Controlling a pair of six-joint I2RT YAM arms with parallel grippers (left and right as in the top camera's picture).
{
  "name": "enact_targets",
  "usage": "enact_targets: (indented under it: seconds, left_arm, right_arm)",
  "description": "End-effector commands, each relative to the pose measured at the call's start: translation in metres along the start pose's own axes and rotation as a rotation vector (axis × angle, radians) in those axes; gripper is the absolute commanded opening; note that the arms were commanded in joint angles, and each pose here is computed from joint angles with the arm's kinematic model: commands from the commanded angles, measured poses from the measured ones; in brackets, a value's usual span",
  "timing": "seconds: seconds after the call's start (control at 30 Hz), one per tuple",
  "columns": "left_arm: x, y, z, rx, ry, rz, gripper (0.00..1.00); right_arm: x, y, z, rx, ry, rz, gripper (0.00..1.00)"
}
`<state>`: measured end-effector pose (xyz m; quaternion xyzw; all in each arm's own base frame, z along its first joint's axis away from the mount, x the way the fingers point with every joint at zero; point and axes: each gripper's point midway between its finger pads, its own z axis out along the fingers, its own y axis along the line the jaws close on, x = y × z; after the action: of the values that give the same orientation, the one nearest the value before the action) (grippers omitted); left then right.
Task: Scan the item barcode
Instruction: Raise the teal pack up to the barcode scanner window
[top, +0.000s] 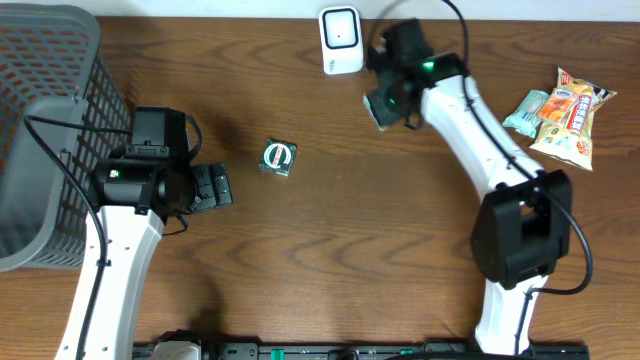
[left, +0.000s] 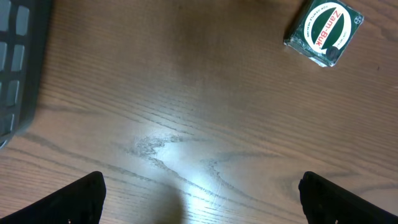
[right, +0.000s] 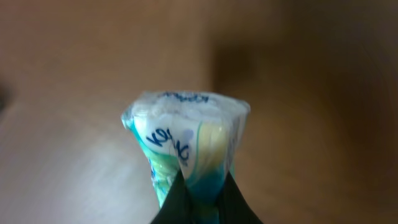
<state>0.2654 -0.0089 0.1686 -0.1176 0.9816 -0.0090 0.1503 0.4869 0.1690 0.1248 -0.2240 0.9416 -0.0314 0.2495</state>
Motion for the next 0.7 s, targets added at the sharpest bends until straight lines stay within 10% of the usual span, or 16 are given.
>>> enact_targets:
  seconds: [0.0, 0.33, 0.67]
  left_arm:
    - [0.002, 0.001, 0.002, -0.007, 0.008, -0.005, 0.98]
    - [0.002, 0.001, 0.002, -0.007, 0.008, -0.005, 0.98]
    - [0.002, 0.001, 0.002, -0.007, 0.008, -0.005, 0.98]
  right_arm:
    - [-0.031, -0.036, -0.019, 0.334, -0.073, -0.143, 0.01]
    - [-0.137, -0.023, -0.030, 0.372, -0.500, -0.319, 0.01]
    - [-0.161, 0.001, 0.032, 0.487, -0.583, -0.734, 0.01]
